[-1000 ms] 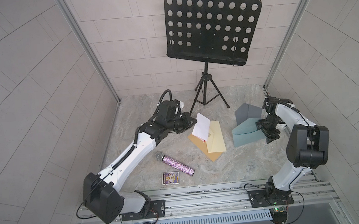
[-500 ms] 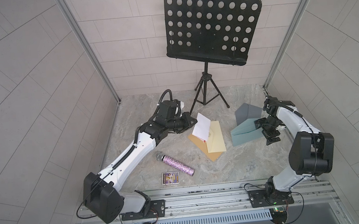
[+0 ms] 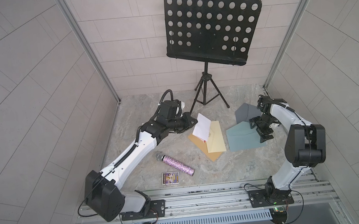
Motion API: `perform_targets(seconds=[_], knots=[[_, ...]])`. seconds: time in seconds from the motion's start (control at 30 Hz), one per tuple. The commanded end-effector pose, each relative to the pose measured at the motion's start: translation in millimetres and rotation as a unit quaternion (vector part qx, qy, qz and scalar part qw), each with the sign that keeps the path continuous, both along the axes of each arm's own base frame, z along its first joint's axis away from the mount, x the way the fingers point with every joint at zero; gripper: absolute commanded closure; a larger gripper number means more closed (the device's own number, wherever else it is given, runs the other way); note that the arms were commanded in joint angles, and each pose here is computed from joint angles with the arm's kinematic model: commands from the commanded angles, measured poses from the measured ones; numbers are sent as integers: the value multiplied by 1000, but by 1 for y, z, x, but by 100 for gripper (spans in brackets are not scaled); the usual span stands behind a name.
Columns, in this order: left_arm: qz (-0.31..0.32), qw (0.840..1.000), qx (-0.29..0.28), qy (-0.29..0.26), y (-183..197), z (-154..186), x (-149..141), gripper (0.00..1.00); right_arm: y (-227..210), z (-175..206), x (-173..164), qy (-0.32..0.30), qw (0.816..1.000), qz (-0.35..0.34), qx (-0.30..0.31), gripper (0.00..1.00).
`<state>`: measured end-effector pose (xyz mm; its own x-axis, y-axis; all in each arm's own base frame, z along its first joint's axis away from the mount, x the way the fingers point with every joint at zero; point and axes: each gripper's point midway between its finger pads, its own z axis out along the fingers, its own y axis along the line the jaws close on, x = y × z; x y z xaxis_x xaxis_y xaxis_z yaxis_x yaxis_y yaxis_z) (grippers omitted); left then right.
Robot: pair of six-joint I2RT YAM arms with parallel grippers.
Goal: Take the letter paper out of the envelope
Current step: Place the envelope at the center of the board, then unfold the letter paper.
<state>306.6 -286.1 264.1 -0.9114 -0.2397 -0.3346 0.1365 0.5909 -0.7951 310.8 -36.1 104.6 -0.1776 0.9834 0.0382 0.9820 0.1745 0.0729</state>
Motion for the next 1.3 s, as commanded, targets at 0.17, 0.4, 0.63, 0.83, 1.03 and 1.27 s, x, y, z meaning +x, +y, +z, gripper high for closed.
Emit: perform_targets(seconds=[0.17,0.4,0.63,0.83,1.03,1.27], knots=[[-6,1000,-3,-4,-6,-9,9,100,-8,39,9,-156,984,60,-68,2],[2,1000,-31,-5,-9,13,14,100,47,106,43,-338,921,188,-44,11],[7,996,-84,14,-18,31,22,100,155,168,32,-461,824,315,100,19],[3,993,-120,24,-27,44,29,100,204,176,13,-479,799,307,194,19],[9,987,-154,39,-33,49,32,100,216,180,17,-464,800,307,226,26],[15,982,-180,46,-38,55,40,100,219,181,16,-455,804,294,244,31]])
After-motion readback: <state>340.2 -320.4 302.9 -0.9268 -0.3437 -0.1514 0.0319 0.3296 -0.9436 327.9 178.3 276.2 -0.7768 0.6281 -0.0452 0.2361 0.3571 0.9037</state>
